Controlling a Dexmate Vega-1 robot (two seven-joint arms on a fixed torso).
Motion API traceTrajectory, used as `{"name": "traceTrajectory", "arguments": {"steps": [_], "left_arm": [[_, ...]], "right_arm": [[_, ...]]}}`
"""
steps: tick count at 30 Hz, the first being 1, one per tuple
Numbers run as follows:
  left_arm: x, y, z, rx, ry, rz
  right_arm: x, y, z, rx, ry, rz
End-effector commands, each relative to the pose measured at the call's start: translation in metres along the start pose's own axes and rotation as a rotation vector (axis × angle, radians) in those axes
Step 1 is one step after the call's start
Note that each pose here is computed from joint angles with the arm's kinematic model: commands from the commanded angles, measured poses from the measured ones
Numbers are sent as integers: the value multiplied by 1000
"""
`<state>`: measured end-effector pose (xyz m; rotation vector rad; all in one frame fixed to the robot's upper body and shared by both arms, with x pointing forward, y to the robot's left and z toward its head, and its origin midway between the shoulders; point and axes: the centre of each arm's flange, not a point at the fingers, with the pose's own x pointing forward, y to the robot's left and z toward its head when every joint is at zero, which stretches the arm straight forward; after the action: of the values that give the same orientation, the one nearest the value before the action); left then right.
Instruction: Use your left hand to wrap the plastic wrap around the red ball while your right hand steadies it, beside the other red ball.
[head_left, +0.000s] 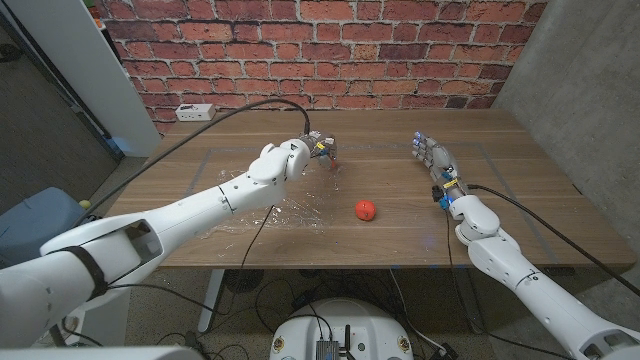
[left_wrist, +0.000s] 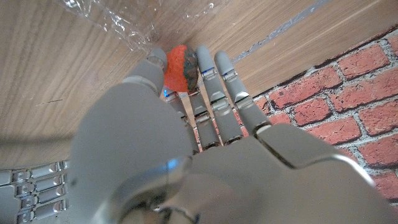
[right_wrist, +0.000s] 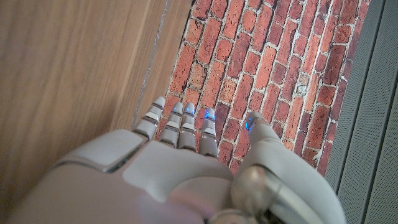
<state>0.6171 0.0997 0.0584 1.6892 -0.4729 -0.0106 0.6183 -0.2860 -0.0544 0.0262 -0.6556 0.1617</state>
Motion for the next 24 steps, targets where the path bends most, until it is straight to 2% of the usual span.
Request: {"name": "traceTrajectory", "arguments": {"steps": [1, 24], "left_arm": [[-28, -9, -17, -24, 15, -3], [-73, -40, -55, -87, 77, -27]], "right_arm": [[2, 19, 5, -15, 3, 14], [-1, 55, 14, -28, -18, 24]]}}
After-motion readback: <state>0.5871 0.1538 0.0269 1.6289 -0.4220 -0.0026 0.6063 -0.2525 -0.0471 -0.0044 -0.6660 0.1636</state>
